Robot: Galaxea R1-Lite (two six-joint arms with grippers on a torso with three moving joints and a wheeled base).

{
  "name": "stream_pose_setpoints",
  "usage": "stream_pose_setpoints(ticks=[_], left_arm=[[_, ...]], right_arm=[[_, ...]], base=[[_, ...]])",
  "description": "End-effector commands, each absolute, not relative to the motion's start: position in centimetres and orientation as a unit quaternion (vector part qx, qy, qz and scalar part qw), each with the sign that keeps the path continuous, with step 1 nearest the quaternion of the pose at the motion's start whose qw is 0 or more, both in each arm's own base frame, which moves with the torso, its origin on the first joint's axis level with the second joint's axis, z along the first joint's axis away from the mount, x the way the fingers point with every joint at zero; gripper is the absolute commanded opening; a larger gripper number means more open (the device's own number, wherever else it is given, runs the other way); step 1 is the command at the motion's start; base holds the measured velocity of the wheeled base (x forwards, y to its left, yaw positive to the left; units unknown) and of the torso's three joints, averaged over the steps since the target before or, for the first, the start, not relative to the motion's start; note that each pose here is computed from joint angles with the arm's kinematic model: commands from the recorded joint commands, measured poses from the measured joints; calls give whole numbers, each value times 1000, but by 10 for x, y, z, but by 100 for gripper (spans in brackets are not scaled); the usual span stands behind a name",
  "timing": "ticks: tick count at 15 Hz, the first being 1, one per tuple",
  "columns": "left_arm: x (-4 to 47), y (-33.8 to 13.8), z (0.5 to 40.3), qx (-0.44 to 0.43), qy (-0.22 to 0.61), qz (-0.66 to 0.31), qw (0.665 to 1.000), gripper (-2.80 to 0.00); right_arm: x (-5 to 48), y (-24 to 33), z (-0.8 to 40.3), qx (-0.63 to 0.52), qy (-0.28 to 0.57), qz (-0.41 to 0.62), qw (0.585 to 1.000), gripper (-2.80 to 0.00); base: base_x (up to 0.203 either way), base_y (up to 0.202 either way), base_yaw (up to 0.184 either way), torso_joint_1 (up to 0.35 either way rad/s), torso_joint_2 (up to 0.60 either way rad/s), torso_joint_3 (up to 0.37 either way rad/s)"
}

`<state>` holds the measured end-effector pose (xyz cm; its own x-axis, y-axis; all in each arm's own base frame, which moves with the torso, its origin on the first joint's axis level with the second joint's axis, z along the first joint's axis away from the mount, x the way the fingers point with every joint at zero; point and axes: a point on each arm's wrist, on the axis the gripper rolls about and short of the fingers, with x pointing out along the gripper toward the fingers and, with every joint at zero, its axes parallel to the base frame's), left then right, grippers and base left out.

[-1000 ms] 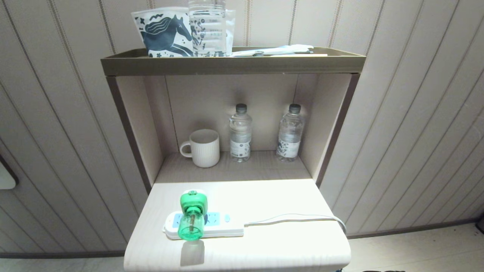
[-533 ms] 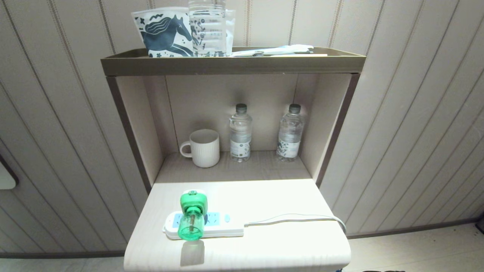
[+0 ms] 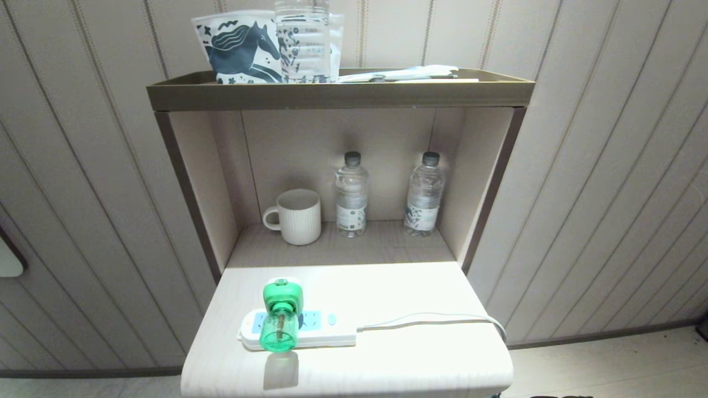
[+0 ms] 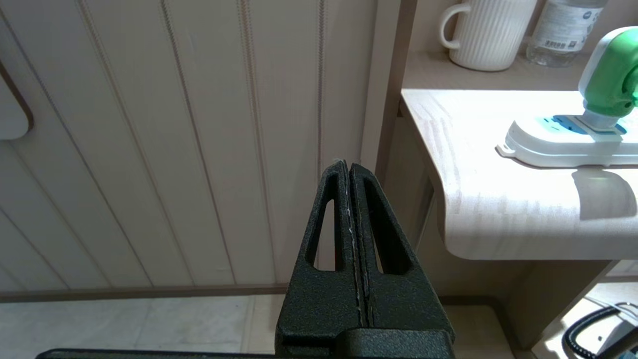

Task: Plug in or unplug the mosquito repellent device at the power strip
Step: Hold the socket with your right hand and unplug it with your left hand

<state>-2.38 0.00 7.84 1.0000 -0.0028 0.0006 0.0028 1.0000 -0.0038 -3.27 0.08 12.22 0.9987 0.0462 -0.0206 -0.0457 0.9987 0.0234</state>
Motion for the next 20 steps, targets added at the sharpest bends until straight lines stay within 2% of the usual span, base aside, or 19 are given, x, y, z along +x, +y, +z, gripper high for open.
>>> stream_pose_setpoints(ticks=[1,5,8,10,13,20], left_arm=[[-24,0,79,-3,-1,-2,1000,-280],[-24,0,78,-2,-1,-2,1000,-280],[-24,0,78,-2,-2,-2,1000,-280],[-24,0,78,-2,-2,-2,1000,-280],[-24,0,78,0,0,-1,1000,-280],[-24,0,79,-1,-3,0,1000,-280]], right_arm=[[-26,1,165,18,8,31,999,-280],[22,3,248,31,34,69,997,-280],[77,12,277,49,87,119,988,-280],[119,23,276,70,142,138,978,-280],[167,53,262,68,175,155,970,-280],[195,154,230,9,162,177,971,-280]], base=[[0,0,0,0,0,0],[0,0,0,0,0,0],[0,0,0,0,0,0],[0,0,0,0,0,0],[0,0,0,0,0,0],[0,0,0,0,0,0]])
